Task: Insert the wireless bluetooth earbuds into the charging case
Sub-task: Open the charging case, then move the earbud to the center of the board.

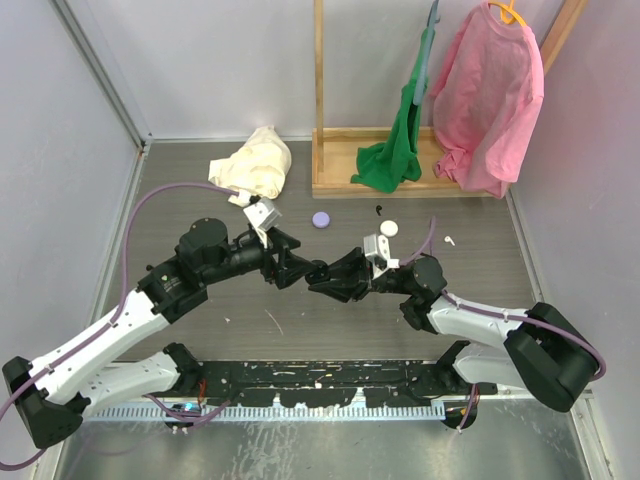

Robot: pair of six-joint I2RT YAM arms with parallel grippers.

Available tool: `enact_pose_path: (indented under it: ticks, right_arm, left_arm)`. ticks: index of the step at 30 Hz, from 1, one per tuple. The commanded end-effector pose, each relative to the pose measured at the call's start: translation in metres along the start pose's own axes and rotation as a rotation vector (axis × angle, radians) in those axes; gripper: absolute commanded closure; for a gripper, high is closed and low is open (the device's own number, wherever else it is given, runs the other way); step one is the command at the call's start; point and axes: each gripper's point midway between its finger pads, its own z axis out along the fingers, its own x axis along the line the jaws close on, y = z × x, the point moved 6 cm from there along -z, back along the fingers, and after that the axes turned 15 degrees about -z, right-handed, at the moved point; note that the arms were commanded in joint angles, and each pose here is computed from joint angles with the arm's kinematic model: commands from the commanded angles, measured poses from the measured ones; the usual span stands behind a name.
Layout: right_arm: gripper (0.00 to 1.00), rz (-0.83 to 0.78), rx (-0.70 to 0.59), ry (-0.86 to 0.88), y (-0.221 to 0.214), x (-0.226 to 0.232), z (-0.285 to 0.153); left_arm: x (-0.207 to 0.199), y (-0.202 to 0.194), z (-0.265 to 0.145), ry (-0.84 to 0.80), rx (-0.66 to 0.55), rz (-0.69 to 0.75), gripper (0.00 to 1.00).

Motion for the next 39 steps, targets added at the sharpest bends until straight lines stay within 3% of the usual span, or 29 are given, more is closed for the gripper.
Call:
enact_pose_path:
  ticks: [1,18,25,39]
  right_arm:
    - [0.99,-0.068,-0.065,0.010,0.019,-0.006,0.008]
    - [0.99,-0.133,0.048,-0.180,-0.017,-0.019,-0.012]
    - [0.99,-0.177,0.099,-0.232,-0.031,-0.020,-0.023]
    - [0.99,-0.233,0.186,-0.291,-0.042,-0.013,-0.045]
  left_arm:
    - [-0.010,0.028,-0.006,-0.004,-0.104,0.011,0.31]
    - [0.010,0.029,-0.016,0.198,-0.102,-0.057,0.17]
    - [0.041,0.023,-0.029,0.421,-0.091,-0.138,0.14]
    - [0.139,0.001,-0.088,0.924,-0.116,-0.449,0.13]
